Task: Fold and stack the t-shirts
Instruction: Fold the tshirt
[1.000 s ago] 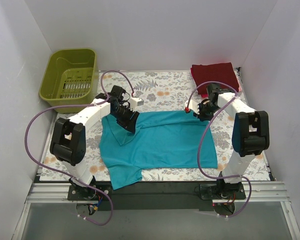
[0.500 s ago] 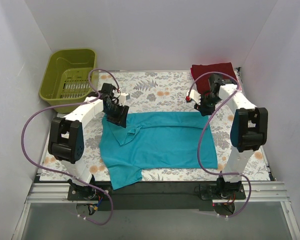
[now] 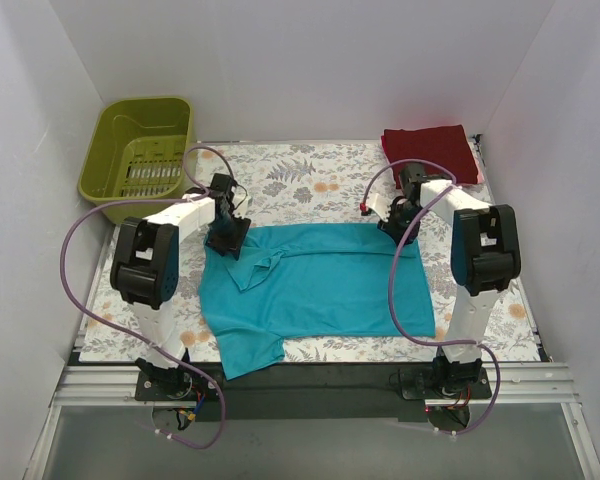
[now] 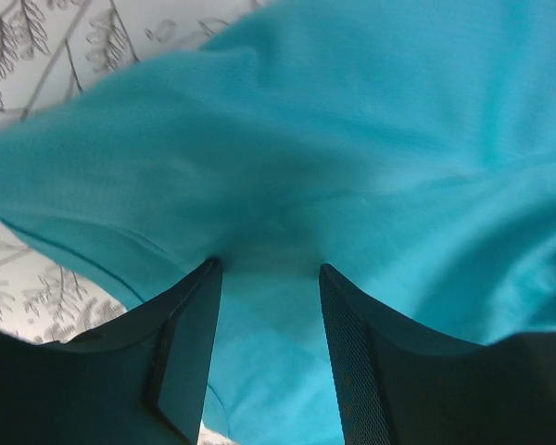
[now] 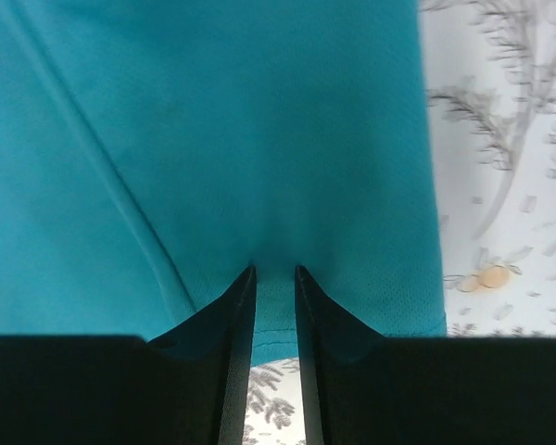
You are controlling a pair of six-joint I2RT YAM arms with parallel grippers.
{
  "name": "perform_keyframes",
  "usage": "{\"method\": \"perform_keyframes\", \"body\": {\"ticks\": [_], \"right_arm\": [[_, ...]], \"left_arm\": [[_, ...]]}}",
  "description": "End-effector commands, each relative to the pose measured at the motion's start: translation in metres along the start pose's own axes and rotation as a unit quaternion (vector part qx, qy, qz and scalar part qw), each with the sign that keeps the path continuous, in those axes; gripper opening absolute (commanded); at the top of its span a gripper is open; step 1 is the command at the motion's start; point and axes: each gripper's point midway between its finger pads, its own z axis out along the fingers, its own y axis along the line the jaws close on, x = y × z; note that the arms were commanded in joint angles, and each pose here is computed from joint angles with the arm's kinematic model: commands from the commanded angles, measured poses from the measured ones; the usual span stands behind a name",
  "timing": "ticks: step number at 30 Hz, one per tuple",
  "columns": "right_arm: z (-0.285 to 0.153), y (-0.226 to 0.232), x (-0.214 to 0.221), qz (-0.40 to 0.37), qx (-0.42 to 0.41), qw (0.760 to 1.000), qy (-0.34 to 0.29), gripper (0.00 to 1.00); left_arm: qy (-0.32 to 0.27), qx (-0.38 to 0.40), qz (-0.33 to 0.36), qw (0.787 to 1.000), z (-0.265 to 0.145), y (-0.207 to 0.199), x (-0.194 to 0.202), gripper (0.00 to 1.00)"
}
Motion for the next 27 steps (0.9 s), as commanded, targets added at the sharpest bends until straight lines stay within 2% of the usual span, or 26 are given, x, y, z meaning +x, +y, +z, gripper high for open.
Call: {"method": "perform_keyframes", "body": {"ticks": [1,5,11,16,18,22,24,25,27], "right_arm": [[0.004,-0.046,0.001,0.026,0.099,0.995,0.007,0.30],[0.009,-0.069,-0.004,0.038,0.130,0.991,0.006,0.32],[0.024,-0.103,-0.007,0.060,0.160,0.985,0.015,0.33],[0.004,-0.124,-0.038,0.059,0.178,0.982,-0.028,0.38],[-0.013,-0.116,-0.052,0.050,0.166,0.983,-0.052,0.43],[-0.050,-0.077,-0.071,0.040,0.119,0.988,-0.094,0.57],[-0.071,-0.045,-0.074,0.034,0.094,0.989,-0.113,0.62],[-0.076,-0.032,-0.072,0.031,0.082,0.990,-0.113,0.64],[-0.082,0.005,-0.060,0.026,0.056,0.992,-0.107,0.66]], "left_arm": [[-0.009,-0.049,-0.005,0.999,0.005,0.028,-0.017,0.45],[-0.009,-0.058,0.002,0.998,0.019,0.037,-0.032,0.44],[-0.030,-0.089,0.001,0.996,0.043,0.066,-0.086,0.43],[-0.061,-0.052,0.011,0.997,0.028,0.060,-0.122,0.47],[-0.093,-0.005,0.030,0.995,-0.001,0.041,-0.134,0.50],[-0.127,0.060,0.063,0.988,-0.055,0.012,-0.127,0.55],[-0.126,0.088,0.096,0.983,-0.077,0.000,-0.112,0.56],[-0.145,0.113,0.113,0.976,-0.100,-0.012,-0.106,0.56],[-0.122,0.147,0.140,0.972,-0.107,-0.026,-0.069,0.58]]}}
